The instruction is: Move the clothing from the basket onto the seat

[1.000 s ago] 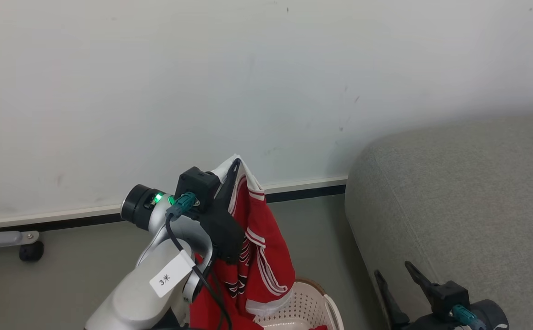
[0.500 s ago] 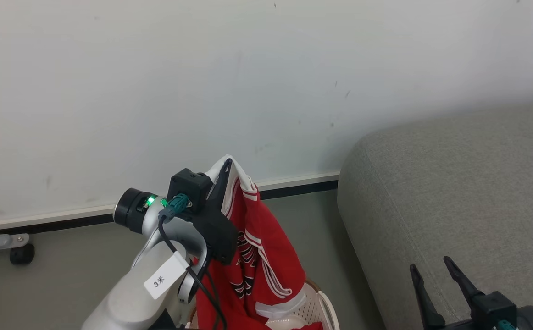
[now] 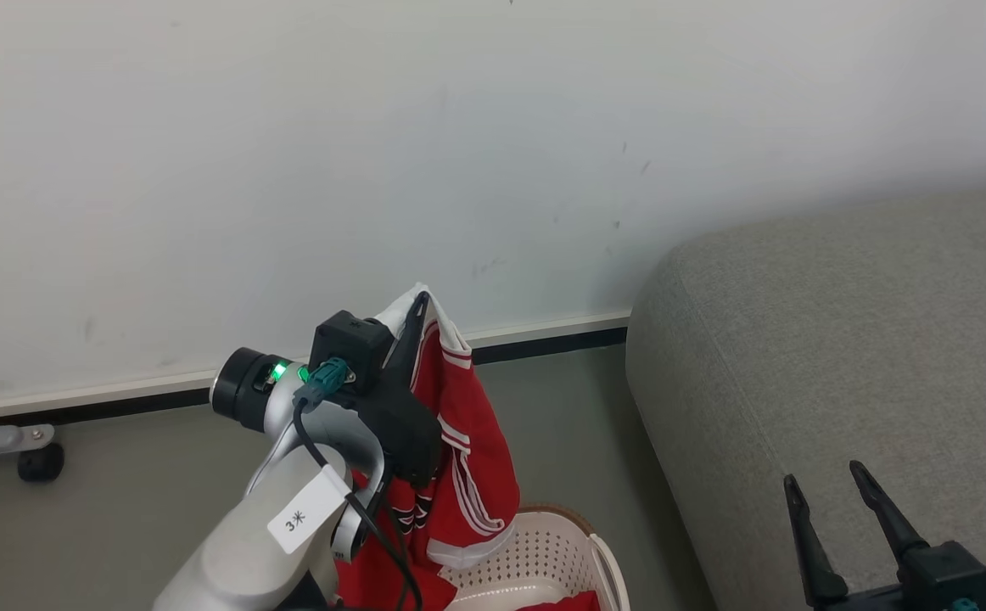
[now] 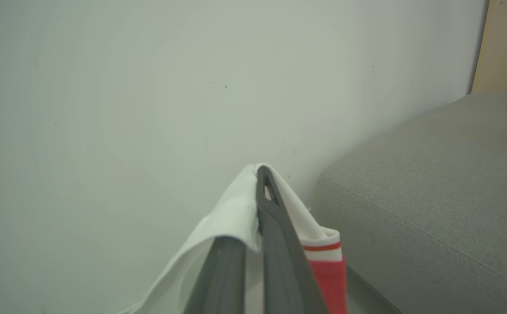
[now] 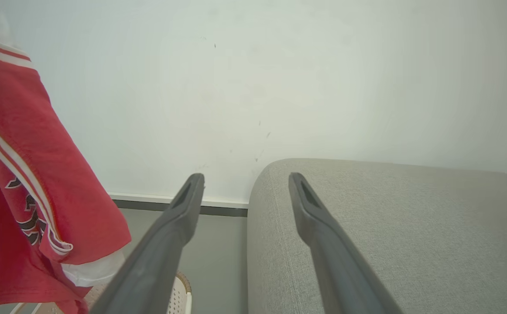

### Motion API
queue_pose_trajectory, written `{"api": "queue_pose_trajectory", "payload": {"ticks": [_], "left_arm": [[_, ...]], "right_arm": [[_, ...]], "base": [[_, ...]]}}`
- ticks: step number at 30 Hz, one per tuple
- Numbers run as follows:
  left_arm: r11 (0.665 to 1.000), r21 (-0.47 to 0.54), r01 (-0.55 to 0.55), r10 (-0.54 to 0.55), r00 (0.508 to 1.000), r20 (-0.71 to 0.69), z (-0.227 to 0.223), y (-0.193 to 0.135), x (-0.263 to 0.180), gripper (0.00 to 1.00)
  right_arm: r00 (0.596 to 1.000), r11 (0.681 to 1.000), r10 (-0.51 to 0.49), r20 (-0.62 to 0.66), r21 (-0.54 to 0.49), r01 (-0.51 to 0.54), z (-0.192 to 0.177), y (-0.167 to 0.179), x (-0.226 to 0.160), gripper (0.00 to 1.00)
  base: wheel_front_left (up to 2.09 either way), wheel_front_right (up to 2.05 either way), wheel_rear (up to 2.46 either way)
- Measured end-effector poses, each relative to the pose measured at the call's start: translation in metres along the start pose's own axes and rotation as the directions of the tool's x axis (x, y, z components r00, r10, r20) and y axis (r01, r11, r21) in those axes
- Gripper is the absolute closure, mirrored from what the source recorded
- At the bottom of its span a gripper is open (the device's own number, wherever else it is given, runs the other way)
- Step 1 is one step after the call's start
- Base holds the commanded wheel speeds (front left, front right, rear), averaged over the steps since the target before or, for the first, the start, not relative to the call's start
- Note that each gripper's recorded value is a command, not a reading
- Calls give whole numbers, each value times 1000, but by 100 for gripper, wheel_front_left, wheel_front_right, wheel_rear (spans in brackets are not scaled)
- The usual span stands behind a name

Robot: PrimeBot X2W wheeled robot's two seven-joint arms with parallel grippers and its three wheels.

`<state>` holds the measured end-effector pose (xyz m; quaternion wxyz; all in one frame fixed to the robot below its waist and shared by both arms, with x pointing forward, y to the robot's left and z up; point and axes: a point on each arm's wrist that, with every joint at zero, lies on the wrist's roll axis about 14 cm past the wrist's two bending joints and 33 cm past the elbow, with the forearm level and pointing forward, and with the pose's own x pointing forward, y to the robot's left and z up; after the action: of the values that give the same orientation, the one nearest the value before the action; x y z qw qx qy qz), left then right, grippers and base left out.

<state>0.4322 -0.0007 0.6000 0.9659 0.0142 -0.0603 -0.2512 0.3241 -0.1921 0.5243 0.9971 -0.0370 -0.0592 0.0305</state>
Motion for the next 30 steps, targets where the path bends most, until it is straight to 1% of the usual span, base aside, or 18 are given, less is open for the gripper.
{"api": "queue_pose_trajectory", "payload": {"ticks": [7,12,15,18,23,26,27,30], "left_arm": [[1000,1,-5,5,1000,13,6,1,3,100],[1000,9,-10,10,1000,24,12,3,5,100],[1000,8,-8,7,1000,28,15,1,6,100],[1000,9,-6,6,999,31,18,0,7,100],[1000,17,-6,6,999,32,21,2,7,100],[1000,23,-6,5,999,33,22,2,7,100],[1000,28,-3,2,999,35,23,3,7,100],[1000,30,-5,4,999,32,24,5,8,100]], "right_arm": [[998,998,57,41,-24,-56,13,16,19,0],[985,987,161,63,-34,-159,21,45,39,0],[974,975,221,45,-47,-219,17,61,47,0],[952,951,304,27,-63,-302,13,87,53,0],[907,905,422,-5,-57,-422,6,129,60,0],[877,875,481,-25,-53,-481,2,152,63,0],[860,858,508,-46,-59,-510,-3,163,64,0],[839,836,538,-76,-77,-543,-9,175,68,0]], "base": [[0,0,0],[0,0,0],[0,0,0],[0,0,0],[0,0,0],[0,0,0],[0,0,0],[0,0,0]]}}
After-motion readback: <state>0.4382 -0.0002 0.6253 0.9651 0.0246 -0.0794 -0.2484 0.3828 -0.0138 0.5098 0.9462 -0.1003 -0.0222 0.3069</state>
